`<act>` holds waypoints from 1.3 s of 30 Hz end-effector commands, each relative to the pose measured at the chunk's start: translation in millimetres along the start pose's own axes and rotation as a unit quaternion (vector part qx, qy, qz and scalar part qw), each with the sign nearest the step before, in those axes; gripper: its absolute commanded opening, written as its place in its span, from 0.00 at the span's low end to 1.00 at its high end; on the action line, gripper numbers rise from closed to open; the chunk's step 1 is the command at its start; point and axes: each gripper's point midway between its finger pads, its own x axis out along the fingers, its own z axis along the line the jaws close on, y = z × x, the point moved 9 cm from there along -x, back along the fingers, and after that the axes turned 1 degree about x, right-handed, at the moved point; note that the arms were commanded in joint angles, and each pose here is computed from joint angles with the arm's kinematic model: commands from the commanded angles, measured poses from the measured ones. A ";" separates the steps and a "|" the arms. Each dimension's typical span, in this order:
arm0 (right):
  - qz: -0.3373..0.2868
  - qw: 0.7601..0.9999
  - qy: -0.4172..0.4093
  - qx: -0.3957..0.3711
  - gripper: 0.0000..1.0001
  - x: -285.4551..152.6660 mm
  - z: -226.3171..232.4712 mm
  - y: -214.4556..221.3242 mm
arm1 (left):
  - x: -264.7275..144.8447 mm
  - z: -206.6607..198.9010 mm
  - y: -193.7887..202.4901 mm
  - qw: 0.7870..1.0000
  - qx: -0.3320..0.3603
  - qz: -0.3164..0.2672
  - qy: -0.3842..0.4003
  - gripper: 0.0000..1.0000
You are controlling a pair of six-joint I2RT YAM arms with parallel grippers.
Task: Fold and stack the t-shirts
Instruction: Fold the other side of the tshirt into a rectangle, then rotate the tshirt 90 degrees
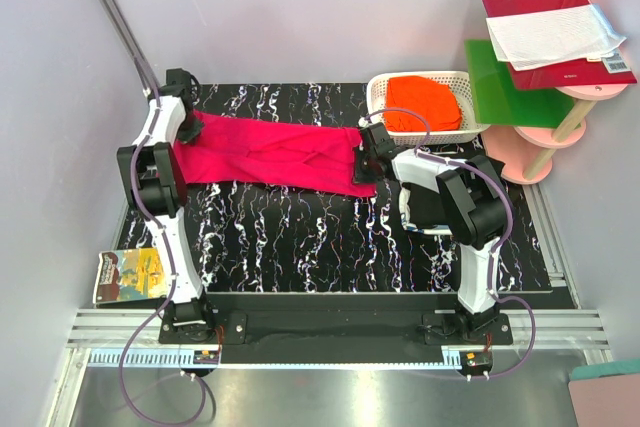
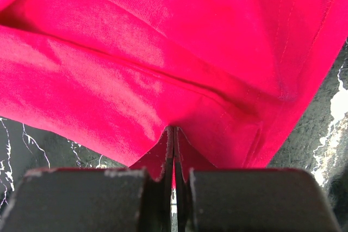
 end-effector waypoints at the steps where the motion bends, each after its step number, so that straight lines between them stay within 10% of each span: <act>1: -0.012 1.000 0.016 -0.009 0.00 -4.9 0.0 -0.6 | -11.9 -5.6 -23.5 0.999 -0.025 -0.041 0.006 0.00; 6: -0.043 0.998 0.044 -0.004 0.00 -11.4 -4.3 -5.1 | -26.5 -3.7 -32.5 0.998 -0.029 -0.059 0.014 0.07; 13: -0.137 0.989 0.063 0.009 0.00 -47.3 -3.7 -23.4 | -51.2 4.1 -39.9 0.994 -0.033 -0.104 0.028 0.69; 17: -0.182 0.979 0.088 0.017 0.00 -59.8 -8.9 -28.1 | -47.4 4.4 -35.0 0.995 -0.029 -0.091 0.028 0.88; 24: -0.173 0.983 0.064 0.005 0.11 -47.4 -2.3 -34.2 | -89.6 -2.6 -7.4 0.985 -0.020 -0.057 0.159 0.91; 26: -0.176 0.984 0.028 -0.001 0.32 -44.4 6.8 -41.2 | -93.7 -8.2 21.6 0.980 0.010 -0.030 0.195 0.87; 29: -0.165 0.986 -0.010 -0.027 0.58 -36.5 19.4 -54.9 | -114.3 -19.0 61.4 0.966 0.053 0.002 0.252 0.02; 34: -0.107 0.993 -0.009 -0.051 0.54 -12.5 29.2 -72.5 | -130.6 -26.8 121.6 0.964 0.110 0.007 0.240 0.00; 37: -0.114 0.992 0.001 -0.055 0.08 -6.2 35.6 -90.6 | -128.9 -37.4 147.2 0.962 0.139 0.020 0.236 0.00; 39: -0.121 0.991 0.013 -0.056 0.00 0.2 37.3 -100.7 | -118.5 -44.9 160.8 0.961 0.151 0.039 0.228 0.00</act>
